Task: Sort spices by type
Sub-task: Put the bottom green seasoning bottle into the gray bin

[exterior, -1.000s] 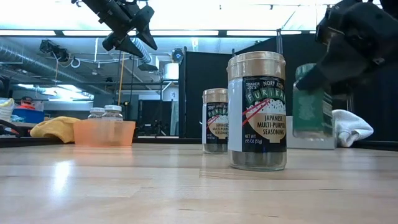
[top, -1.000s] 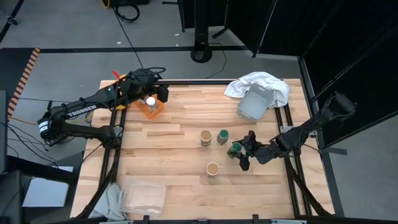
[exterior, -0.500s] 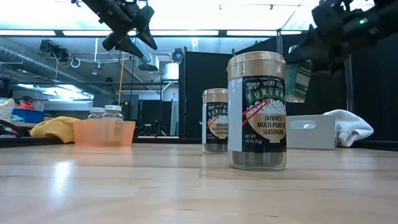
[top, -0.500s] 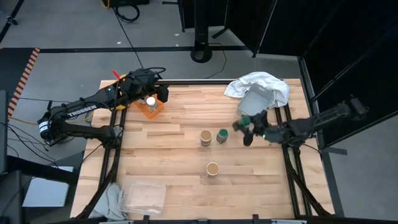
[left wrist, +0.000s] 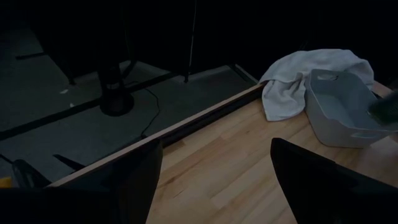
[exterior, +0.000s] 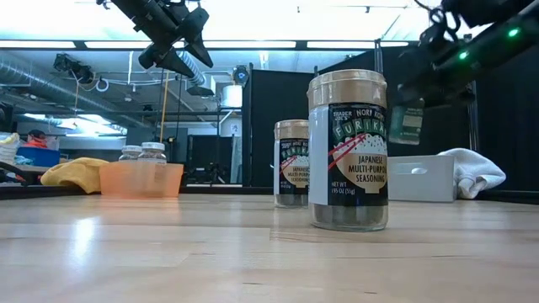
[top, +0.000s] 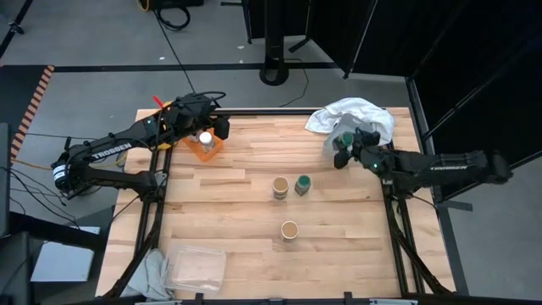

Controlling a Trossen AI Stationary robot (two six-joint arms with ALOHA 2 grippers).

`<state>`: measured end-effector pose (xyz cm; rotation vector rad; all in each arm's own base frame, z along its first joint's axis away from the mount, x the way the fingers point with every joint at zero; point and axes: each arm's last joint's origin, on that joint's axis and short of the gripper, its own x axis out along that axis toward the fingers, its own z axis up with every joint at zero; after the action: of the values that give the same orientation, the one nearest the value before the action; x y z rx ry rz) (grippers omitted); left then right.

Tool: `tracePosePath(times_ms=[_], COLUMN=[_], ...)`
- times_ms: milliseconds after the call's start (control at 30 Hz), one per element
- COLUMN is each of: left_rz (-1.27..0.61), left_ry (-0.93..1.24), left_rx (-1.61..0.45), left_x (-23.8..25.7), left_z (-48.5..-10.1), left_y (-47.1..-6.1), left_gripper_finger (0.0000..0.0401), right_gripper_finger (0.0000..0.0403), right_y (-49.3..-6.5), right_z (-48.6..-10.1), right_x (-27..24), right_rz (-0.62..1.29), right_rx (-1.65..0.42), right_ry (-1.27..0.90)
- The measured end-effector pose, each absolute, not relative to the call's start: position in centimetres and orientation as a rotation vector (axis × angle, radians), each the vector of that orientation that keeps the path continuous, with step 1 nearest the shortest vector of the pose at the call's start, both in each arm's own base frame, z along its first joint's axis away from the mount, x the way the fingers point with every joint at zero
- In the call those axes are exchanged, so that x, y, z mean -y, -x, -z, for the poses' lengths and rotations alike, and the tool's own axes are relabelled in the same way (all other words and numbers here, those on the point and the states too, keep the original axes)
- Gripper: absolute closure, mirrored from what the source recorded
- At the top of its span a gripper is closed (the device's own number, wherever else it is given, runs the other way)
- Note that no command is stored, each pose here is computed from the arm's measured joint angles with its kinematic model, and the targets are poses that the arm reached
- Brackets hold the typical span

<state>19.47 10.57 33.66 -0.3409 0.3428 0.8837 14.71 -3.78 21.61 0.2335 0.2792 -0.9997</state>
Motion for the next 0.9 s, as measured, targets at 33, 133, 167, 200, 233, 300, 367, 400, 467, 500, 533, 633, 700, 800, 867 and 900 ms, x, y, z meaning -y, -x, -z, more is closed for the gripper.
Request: tracePosePath(times_ms=[33,133,167,200,233,300,367,400,467,500,533,633,700,800,867,900], left_rz=[-0.884,-0.884,-0.884,-0.884,-0.884,-0.884,-0.884,-0.884,-0.884,-0.884,-0.884,-0.884,-0.884,-0.884,-0.884,-0.884], left_ry=[0.341,0.341,0.341,0.341,0.341,0.341,0.341,0.341,0.341,0.341,0.341,0.341,0.341,0.341,0.341,0.341], left_rx=[-0.342,-0.342,-0.342,-0.342,-0.342,-0.342,-0.342,-0.342,-0.342,-0.342,-0.342,-0.342,-0.342,-0.342,-0.342,-0.343], left_x=[-10.6,-10.6,-10.6,-10.6,-10.6,-10.6,-10.6,-10.6,-10.6,-10.6,-10.6,-10.6,-10.6,-10.6,-10.6,-10.6], left_z=[-33.7,-33.7,-33.7,-33.7,-33.7,-33.7,-33.7,-33.7,-33.7,-33.7,-33.7,-33.7,-33.7,-33.7,-33.7,-33.7], left_y=[-19.5,-19.5,-19.5,-19.5,-19.5,-19.5,-19.5,-19.5,-19.5,-19.5,-19.5,-19.5,-19.5,-19.5,-19.5,-19.5], left_gripper_finger=[0.0096,0.0096,0.0096,0.0096,0.0096,0.0096,0.0096,0.0096,0.0096,0.0096,0.0096,0.0096,0.0096,0.0096,0.0096,0.0096], right_gripper_finger=[0.0151,0.0151,0.0151,0.0151,0.0151,0.0151,0.0151,0.0151,0.0151,0.0151,0.0151,0.0151,0.0151,0.0151,0.0151,0.0151], right_y=[-14.6,-14.4,-14.3,-14.2,-14.2,-14.1,-14.0,-14.0,-14.0,-14.0,-14.0,-14.2,-14.3,-14.4,-14.4,-14.4], right_z=[-21.6,-21.4,-21.3,-21.2,-21.1,-20.8,-20.3,-20.1,-19.5,-19.3,-19.2,-19.0,-18.9,-18.6,-18.3,-18.1], right_x=[4.2,5.4,5.8,6.3,6.7,7.5,8.3,8.7,9.4,9.7,10.0,11.0,11.7,12.5,13.0,13.2], right_rz=[1.028,1.103,1.126,1.146,1.162,1.186,1.204,1.212,1.23,1.24,1.25,1.269,1.283,1.313,1.324,1.326], right_rx=[-0.282,-0.296,-0.302,-0.308,-0.316,-0.344,-0.377,-0.395,-0.429,-0.442,-0.448,-0.421,-0.395,-0.369,-0.374,-0.381], right_ry=[-0.232,-0.234,-0.237,-0.243,-0.251,-0.269,-0.29,-0.3,-0.319,-0.327,-0.335,-0.359,-0.371,-0.387,-0.399,-0.405])
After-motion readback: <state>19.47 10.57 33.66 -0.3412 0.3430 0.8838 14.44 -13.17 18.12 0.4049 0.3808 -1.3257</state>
